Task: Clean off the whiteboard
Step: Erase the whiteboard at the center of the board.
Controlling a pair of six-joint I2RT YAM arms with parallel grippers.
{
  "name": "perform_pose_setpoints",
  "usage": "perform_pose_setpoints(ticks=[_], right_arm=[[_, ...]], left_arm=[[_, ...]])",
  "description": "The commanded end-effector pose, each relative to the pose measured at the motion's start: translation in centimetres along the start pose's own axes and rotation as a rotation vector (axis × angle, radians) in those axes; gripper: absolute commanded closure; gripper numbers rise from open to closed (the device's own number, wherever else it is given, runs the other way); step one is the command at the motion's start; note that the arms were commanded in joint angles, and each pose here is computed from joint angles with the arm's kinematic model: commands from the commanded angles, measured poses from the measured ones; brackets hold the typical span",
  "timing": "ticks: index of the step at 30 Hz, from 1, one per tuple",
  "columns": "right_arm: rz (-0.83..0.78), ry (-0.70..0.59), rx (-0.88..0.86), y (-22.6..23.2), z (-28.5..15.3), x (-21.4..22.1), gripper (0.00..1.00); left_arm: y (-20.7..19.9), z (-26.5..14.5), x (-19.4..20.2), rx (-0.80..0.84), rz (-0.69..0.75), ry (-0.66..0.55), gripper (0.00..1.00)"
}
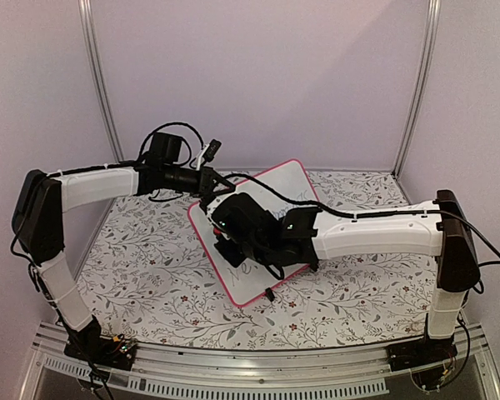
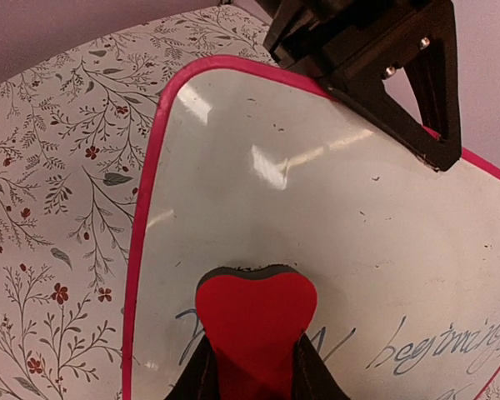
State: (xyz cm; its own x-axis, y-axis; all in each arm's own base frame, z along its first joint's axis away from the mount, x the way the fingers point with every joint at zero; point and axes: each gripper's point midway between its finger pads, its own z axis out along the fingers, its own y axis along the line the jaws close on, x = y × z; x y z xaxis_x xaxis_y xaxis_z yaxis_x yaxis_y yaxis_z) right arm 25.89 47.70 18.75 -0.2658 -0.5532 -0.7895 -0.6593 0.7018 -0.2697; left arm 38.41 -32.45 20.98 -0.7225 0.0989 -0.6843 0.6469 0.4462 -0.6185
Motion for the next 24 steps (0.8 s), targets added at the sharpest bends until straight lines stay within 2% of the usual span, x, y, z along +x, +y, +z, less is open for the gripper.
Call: perform_pose_setpoints(ticks=[1, 24], right_arm=[[-0.032, 0.0, -0.026, 1.3, 0.0, -0.1, 1.0], [-0.073, 0.025, -0.049, 3.3, 0.5, 1.1, 1.0]], left_arm=[[-0.2, -0.8, -1.1, -0.033, 0.037, -0.048, 1.0], [-0.3, -0.9, -1.2, -0.033, 0.049, -0.054, 1.0]])
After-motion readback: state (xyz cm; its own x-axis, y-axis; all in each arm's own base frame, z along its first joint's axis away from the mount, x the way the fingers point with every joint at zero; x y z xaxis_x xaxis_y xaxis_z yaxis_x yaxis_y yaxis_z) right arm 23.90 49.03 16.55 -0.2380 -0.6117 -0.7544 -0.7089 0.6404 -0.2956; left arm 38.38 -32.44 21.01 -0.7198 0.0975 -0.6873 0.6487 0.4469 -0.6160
